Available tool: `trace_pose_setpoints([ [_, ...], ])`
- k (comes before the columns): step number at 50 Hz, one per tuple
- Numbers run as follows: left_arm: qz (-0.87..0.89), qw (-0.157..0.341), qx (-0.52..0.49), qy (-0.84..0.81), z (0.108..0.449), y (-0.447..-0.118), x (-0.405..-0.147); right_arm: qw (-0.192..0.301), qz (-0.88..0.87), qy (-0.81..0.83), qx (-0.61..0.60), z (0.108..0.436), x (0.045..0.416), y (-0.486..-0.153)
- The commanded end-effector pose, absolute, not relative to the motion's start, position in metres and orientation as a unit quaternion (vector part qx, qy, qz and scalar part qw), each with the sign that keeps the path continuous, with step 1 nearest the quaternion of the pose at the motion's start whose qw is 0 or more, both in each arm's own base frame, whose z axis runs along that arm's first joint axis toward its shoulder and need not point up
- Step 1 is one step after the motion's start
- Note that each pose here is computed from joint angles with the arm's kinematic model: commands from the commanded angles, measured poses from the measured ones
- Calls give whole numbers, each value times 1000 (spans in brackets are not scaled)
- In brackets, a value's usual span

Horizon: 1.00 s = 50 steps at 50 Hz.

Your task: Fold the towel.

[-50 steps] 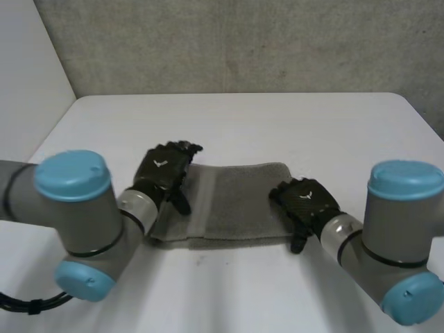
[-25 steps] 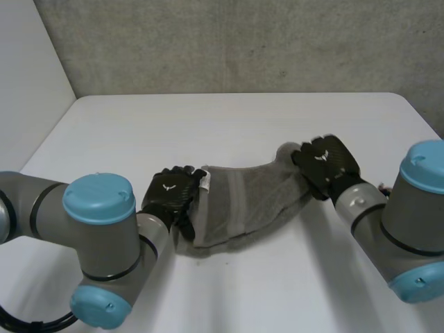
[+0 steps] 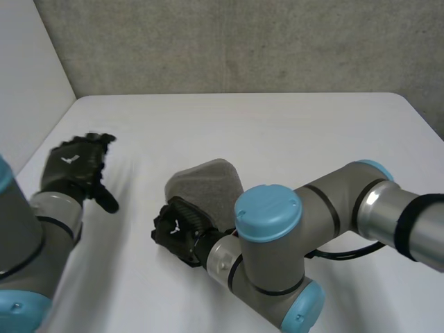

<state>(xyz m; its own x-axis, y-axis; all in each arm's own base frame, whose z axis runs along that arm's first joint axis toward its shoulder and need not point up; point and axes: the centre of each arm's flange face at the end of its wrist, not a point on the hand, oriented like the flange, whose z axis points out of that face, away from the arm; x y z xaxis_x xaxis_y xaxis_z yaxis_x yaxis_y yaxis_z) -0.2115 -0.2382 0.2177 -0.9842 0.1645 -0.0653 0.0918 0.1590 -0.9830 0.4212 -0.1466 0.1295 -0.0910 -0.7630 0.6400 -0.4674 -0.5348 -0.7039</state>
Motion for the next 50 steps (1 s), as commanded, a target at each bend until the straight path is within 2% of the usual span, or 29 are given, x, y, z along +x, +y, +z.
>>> trace_pose_setpoints([
  [1, 659, 35, -83, -746, 231, -244, -210, 96, -602, 490, -623, 150, 419, -161],
  [3, 667, 48, -90, -738, 238, -245, -217, 82, -629, 533, -561, 180, 410, -171],
  [4, 667, 48, -90, -738, 238, -245, -217, 82, -629, 533, -560, 181, 410, -171],
  [6, 675, 66, -102, -727, 244, -244, -228, 109, -649, 576, -485, 213, 398, -174],
  [7, 676, 66, -102, -727, 244, -244, -228, 109, -649, 576, -484, 213, 398, -174],
  [9, 679, 85, -116, -719, 247, -243, -244, 139, -647, 621, -420, 231, 376, -188],
  [12, 682, 98, -127, -713, 251, -240, -256, 158, -632, 660, -374, 243, 356, -201],
  [14, 687, 127, -144, -701, 259, -234, -279, 166, -623, 675, -359, 248, 349, -204],
  [17, 680, 154, -146, -702, 260, -230, -295, 186, -609, 692, -339, 257, 339, -208],
  [23, 651, 184, -144, -722, 258, -226, -311, 213, -598, 707, -311, 266, 331, -223],
  [25, 607, 190, -148, -757, 238, -224, -322, 223, -585, 718, -303, 265, 327, -231],
  [26, 607, 190, -148, -757, 238, -224, -323, 223, -585, 718, -303, 265, 327, -231],
  [28, 584, 188, -151, -775, 227, -221, -326, 227, -558, 737, -308, 244, 331, -240],
  [30, 542, 168, -155, -809, 201, -218, -328, 227, -545, 744, -311, 234, 333, -242],
  [31, 542, 168, -155, -809, 201, -218, -328, 227, -545, 744, -311, 233, 333, -242],
  [33, 522, 130, -148, -830, 180, -222, -322, 224, -527, 754, -321, 215, 338, -244],
  [34, 522, 130, -148, -830, 180, -222, -322, 224, -527, 754, -321, 215, 338, -244],
  [36, 515, 93, -137, -841, 166, -227, -315, 221, -506, 768, -326, 190, 342, -248],
  [39, 512, 79, -130, -845, 161, -230, -310, 219, -496, 773, -329, 178, 345, -251],
  [41, 496, 59, -125, -857, 146, -232, -301, 217, -478, 780, -340, 156, 354, -251],
  [45, 490, 51, -130, -861, 142, -232, -298, 204, -469, 774, -374, 139, 364, -246],
  [50, 488, 38, -154, -858, 141, -229, -298, 147, -487, 757, -409, 135, 363, -246],
])
